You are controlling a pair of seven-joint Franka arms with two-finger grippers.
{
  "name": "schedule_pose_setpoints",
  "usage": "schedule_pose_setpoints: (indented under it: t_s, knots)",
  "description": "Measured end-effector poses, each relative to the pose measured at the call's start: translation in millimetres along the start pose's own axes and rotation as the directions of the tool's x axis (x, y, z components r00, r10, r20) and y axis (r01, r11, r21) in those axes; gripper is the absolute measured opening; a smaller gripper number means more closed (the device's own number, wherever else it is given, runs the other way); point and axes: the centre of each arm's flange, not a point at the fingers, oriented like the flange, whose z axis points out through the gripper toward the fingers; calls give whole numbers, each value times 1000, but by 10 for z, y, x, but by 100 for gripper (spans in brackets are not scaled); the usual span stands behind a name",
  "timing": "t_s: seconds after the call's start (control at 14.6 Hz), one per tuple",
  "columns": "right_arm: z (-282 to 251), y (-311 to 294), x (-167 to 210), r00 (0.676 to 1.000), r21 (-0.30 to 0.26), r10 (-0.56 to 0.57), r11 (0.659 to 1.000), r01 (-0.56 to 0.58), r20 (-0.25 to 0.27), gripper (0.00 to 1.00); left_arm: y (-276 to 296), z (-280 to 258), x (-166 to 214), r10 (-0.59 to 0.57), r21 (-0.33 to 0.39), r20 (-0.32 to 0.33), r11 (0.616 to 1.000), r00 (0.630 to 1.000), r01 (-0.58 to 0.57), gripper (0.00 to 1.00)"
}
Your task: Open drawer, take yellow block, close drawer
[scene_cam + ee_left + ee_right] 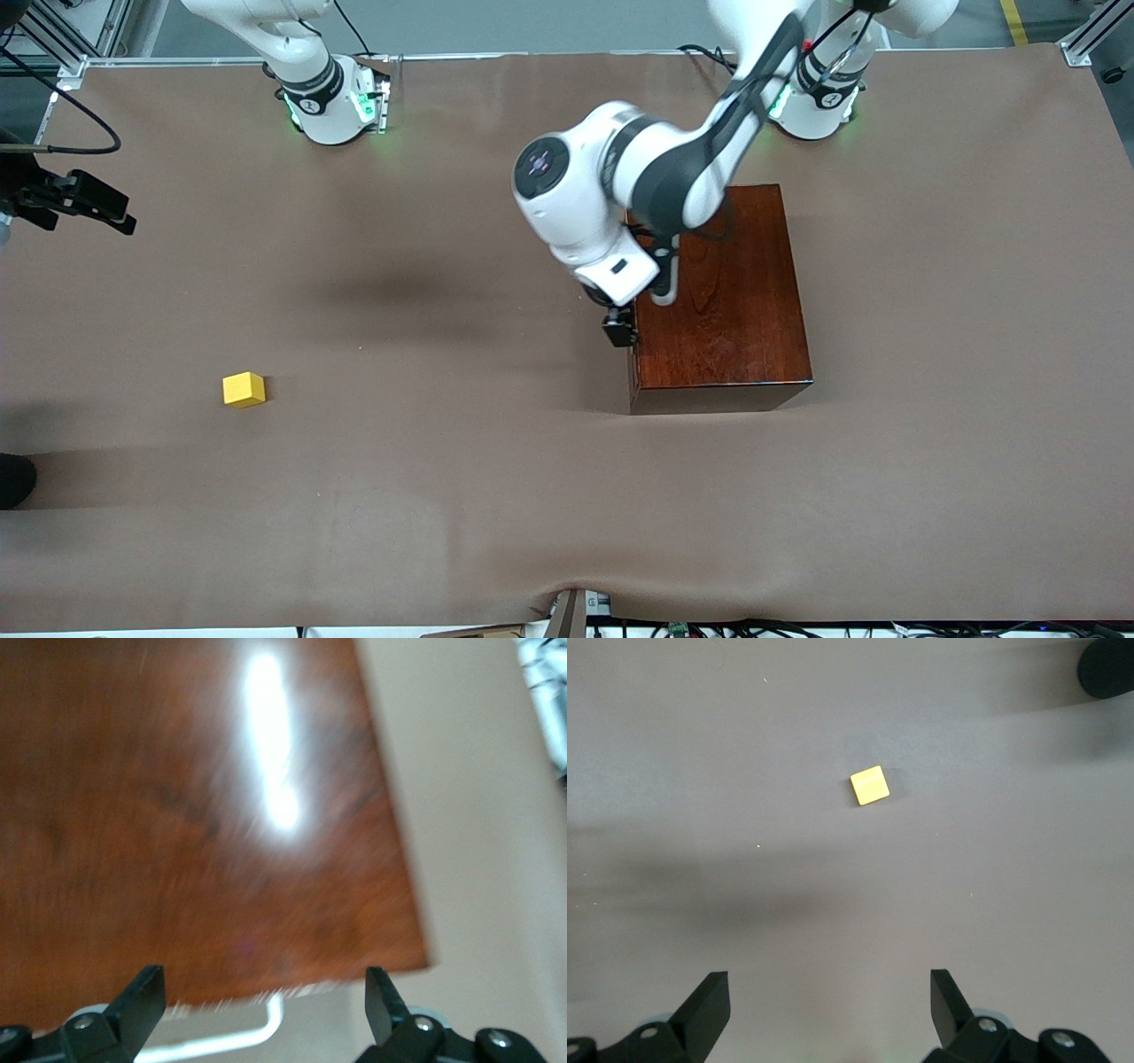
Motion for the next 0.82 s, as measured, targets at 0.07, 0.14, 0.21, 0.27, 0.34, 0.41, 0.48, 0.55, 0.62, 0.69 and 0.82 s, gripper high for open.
schedule_pose_setpoints:
  t_s: [0.07, 0.14, 0.21, 0.27, 0.34, 0.41, 0.48, 0.55, 0.62, 0.69, 0.82]
  knots:
    - [0, 0, 0, 1000, 0, 0, 1000, 0, 0, 100, 113, -93, 282, 16, -7, 8, 1000, 1000, -16, 100]
    - [0, 1, 0, 1000, 0, 0, 1000, 0, 0, 100, 225, -126, 547, 28, -10, 15, 1000, 999, -28, 100]
    - [0, 0, 0, 1000, 0, 0, 1000, 0, 0, 100, 330, -108, 782, 38, -10, 18, 999, 999, -38, 100]
    - [1, 1, 1, 1000, 0, 0, 1000, 0, 0, 100, 424, -62, 981, 49, -9, 21, 999, 999, -48, 100]
    - [1, 1, 1, 1000, 0, 0, 1000, 0, 0, 100, 514, 1, 1170, 63, -7, 24, 998, 998, -63, 100]
    - [1, 2, 1, 1000, 0, 0, 1000, 0, 0, 100, 598, 61, 1357, 83, -6, 36, 997, 996, -82, 100]
    - [1, 1, 1, 1000, 0, 0, 1000, 0, 0, 100, 675, 112, 1547, 106, -6, 55, 994, 993, -106, 100]
    - [2, 3, 1, 1000, 0, 1, 1000, -1, 0, 100, 746, 160, 1759, 135, -5, 77, 991, 988, -135, 100]
    - [2, 2, 2, 1000, 0, 0, 1000, 0, 0, 100, 807, 196, 1992, 168, -7, 100, 986, 981, -169, 100]
    - [2, 3, 2, 1000, 0, 1, 1000, -1, 0, 100, 850, 209, 2216, 203, -13, 118, 979, 972, -202, 100]
    - [3, 3, 2, 1000, 0, 1, 1000, -1, 1, 100, 888, 159, 2616, 269, -37, 148, 963, 952, -266, 100]
